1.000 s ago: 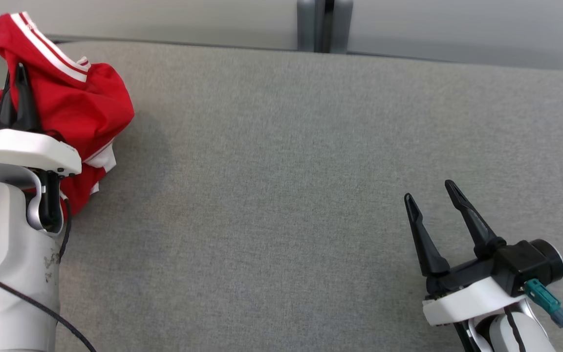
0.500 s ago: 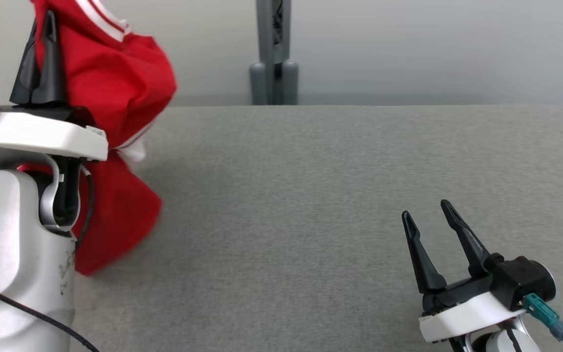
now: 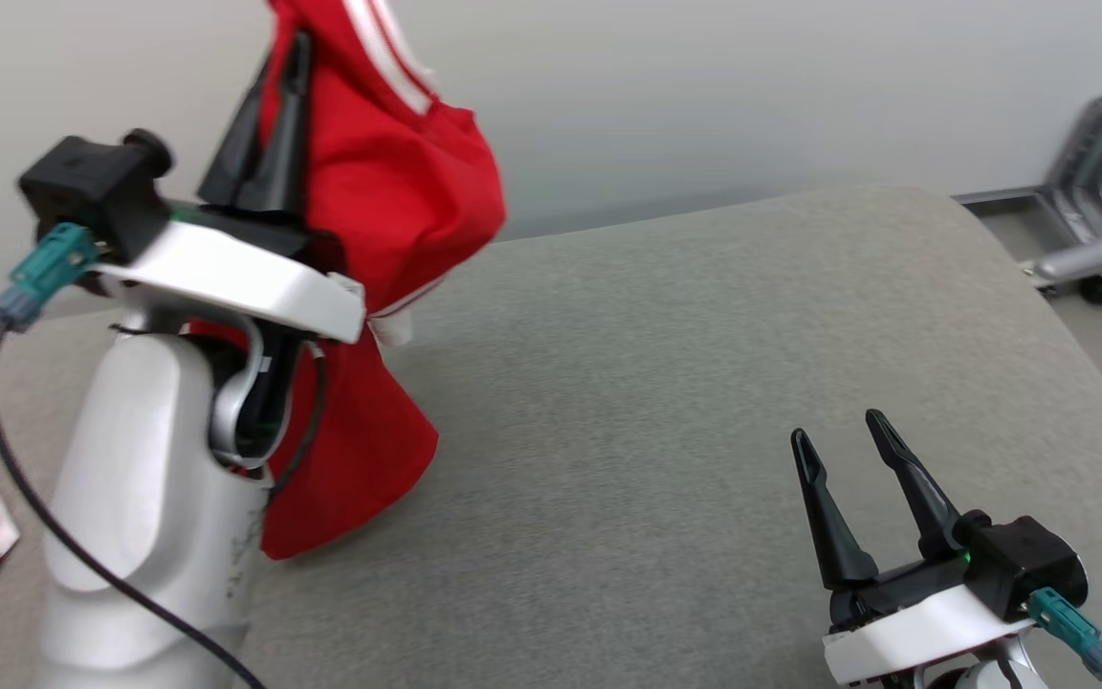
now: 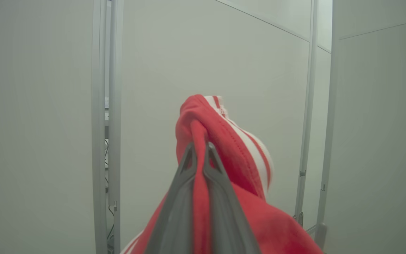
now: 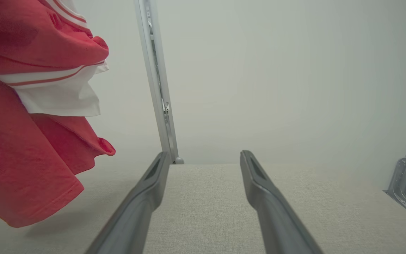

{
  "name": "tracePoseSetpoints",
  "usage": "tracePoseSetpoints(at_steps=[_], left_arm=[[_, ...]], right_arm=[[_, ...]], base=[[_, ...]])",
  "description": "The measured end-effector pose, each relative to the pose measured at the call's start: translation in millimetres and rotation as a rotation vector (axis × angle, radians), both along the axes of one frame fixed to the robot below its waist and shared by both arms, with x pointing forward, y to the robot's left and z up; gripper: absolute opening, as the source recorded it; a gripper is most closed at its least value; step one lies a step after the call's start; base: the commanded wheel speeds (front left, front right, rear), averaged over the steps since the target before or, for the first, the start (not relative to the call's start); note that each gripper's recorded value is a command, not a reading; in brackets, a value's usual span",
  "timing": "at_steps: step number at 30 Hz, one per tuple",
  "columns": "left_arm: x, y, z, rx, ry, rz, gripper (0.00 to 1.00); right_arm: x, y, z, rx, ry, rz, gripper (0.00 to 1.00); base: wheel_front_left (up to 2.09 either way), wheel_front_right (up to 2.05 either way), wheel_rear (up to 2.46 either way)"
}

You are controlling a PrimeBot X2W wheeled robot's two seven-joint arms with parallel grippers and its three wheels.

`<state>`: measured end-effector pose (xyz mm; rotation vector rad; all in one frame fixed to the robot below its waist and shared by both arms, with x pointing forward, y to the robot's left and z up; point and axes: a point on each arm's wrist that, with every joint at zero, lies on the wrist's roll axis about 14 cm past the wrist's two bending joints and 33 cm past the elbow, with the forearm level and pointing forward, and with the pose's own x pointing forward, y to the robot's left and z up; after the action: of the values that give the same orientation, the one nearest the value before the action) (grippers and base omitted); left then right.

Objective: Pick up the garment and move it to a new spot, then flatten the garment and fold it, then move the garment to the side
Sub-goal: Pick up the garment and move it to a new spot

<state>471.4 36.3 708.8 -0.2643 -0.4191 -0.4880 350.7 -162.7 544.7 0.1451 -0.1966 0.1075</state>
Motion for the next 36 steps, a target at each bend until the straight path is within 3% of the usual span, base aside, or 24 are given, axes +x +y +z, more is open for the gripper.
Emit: tracePoseSetpoints(at_steps=[11,15,22,28,29,30,31,36], left_arm=[[-23,-117,-2,-0.044,-0.044,-0.317,0.0],[-34,-145,-28,-0.04,0.002,-0.414,0.0],[-38,-149,-123,0.037,0.221,-0.432,0.0],[-35,-101,-198,0.083,0.416,-0.307,0.0],[-34,-92,-204,0.076,0.435,-0.281,0.13],[-34,-82,-209,0.069,0.451,-0.252,0.48],[-33,-73,-213,0.064,0.464,-0.219,1.0],[-32,-24,-222,0.029,0.493,-0.063,1.0]], right_arm=[[-25,-42,-5,-0.008,0.019,-0.143,1.0],[-26,-47,-11,-0.011,0.039,-0.161,1.0],[-21,-51,-21,-0.009,0.073,-0.17,1.0],[-15,-45,-29,-0.007,0.097,-0.151,1.0],[-14,-44,-29,-0.008,0.097,-0.146,1.0],[-13,-42,-29,-0.01,0.096,-0.14,1.0],[-12,-40,-29,-0.011,0.095,-0.133,1.0],[-6,-25,-25,-0.011,0.081,-0.081,1.0]], base=[[0.0,0.0,0.0],[0.0,0.0,0.0],[0.0,0.0,0.0],[0.0,0.0,0.0],[0.0,0.0,0.0],[0.0,0.0,0.0],[0.0,0.0,0.0],[0.0,0.0,0.0]])
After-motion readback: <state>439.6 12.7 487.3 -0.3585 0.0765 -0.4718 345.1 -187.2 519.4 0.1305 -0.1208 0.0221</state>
